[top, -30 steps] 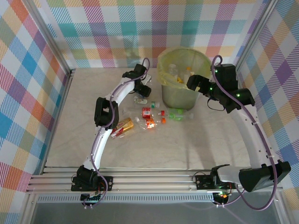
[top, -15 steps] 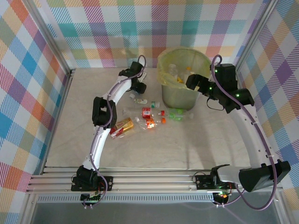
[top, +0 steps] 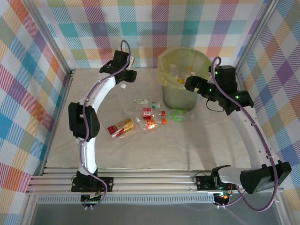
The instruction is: Put the plastic bottles in the bin
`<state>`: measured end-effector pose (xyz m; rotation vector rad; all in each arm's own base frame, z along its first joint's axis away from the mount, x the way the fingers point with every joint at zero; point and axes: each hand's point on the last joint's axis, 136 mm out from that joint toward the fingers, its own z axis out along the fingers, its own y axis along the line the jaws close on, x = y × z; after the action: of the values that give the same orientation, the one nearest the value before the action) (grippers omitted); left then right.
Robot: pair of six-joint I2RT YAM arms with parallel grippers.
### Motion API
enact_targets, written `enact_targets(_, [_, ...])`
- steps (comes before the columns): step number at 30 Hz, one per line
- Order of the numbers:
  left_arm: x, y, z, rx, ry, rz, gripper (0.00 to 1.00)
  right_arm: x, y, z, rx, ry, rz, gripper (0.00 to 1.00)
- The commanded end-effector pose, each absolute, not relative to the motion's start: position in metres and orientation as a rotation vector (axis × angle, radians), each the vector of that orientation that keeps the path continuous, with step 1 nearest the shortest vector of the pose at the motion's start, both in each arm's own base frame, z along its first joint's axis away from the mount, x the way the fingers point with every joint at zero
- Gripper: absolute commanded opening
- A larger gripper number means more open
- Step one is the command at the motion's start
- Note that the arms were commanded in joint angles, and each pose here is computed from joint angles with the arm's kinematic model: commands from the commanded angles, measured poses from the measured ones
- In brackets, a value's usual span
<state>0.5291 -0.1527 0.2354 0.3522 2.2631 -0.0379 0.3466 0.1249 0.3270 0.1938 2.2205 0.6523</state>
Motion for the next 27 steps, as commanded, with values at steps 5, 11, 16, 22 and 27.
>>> enact_targets(5, [0.484,-0.145,0.293,0.260,2.086,-0.172,0.56,0.338,0.141,0.344,0.122,2.136,0.782,1.00])
enact_targets(11, [0.442,-0.137,0.308,0.201,2.029,-0.244,0.56,0.336,0.155,0.343,0.070,2.111,0.883,1.00])
enact_targets(16, [0.412,-0.145,0.323,0.186,1.967,-0.373,0.56,0.334,0.167,0.338,0.033,2.105,0.951,1.00])
enact_targets(22, [0.381,-0.170,0.324,0.245,1.961,-0.473,0.59,0.331,0.185,0.335,-0.037,2.106,0.980,1.00])
enact_targets(27, [0.355,-0.206,0.325,0.322,1.936,-0.605,0.59,0.326,0.206,0.334,-0.119,2.100,1.010,1.00])
